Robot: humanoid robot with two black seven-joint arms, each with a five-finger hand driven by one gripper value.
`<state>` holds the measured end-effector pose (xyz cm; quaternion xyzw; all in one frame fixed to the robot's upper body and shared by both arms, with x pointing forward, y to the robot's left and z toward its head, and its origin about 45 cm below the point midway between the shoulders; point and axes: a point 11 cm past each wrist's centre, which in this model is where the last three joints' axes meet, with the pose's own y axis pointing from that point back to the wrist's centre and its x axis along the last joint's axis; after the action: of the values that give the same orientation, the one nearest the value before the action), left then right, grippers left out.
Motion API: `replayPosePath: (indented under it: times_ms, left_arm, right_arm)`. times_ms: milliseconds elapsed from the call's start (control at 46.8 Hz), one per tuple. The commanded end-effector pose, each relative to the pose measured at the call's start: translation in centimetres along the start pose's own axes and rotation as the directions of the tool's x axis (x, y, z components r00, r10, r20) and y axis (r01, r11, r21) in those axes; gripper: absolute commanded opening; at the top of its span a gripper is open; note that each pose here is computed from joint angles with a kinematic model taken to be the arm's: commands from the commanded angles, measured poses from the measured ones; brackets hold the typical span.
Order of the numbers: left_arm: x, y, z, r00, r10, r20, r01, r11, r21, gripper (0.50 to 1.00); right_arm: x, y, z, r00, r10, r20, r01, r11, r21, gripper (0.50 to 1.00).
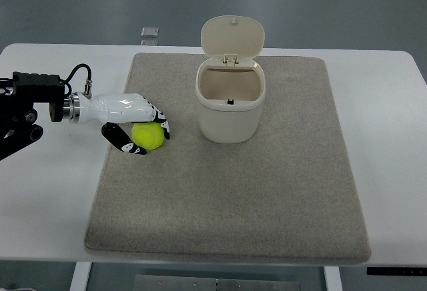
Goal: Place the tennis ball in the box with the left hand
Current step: 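Close the left hand fingers around the yellow-green tennis ball, then lift the ball with the left hand and carry it over the cream bin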
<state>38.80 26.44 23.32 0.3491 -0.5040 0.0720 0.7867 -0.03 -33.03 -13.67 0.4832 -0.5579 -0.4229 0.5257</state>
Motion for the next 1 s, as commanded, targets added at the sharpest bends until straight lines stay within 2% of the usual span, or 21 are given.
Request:
replayPosePath:
  times_ms: [0,256,320,406,726,983]
  left_arm:
    - [0.0,0.0,0.0,1.0,0.0,0.0,0.0,1.0,0.0,0.654]
    - [0.1,0.1,-0.1,1.0,0.001,0.001,-0.001,1.0,0.004,0.619]
    - [0.1,0.1,-0.1,1.0,0.001,0.001,-0.001,1.0,0.002,0.579]
    - [0.2,0.1,-0.1,1.0,0.003,0.003,-0.003,1.0,0.004,0.5]
    - [2.1,0.9,-0.5,0.999,0.036,0.029,-0.036,0.999,0.018,0.5]
    - [5.2,3.8,-0.4,0.988,0.103,0.117,-0.107,0.994,0.027,0.5]
  right_arm:
    - [0.0,0.0,0.0,1.0,0.0,0.0,0.0,1.0,0.0,0.901]
    - [0.0,0.0,0.0,1.0,0.0,0.0,0.0,1.0,0.0,0.901]
    - [0.0,0.0,0.0,1.0,0.0,0.0,0.0,1.0,0.0,0.901]
    - [0.0,0.0,0.0,1.0,0.0,0.0,0.0,1.0,0.0,0.901]
    - [0.0,0.0,0.0,1.0,0.0,0.0,0.0,1.0,0.0,0.901]
    - [0.0,0.0,0.0,1.0,0.0,0.0,0.0,1.0,0.0,0.901]
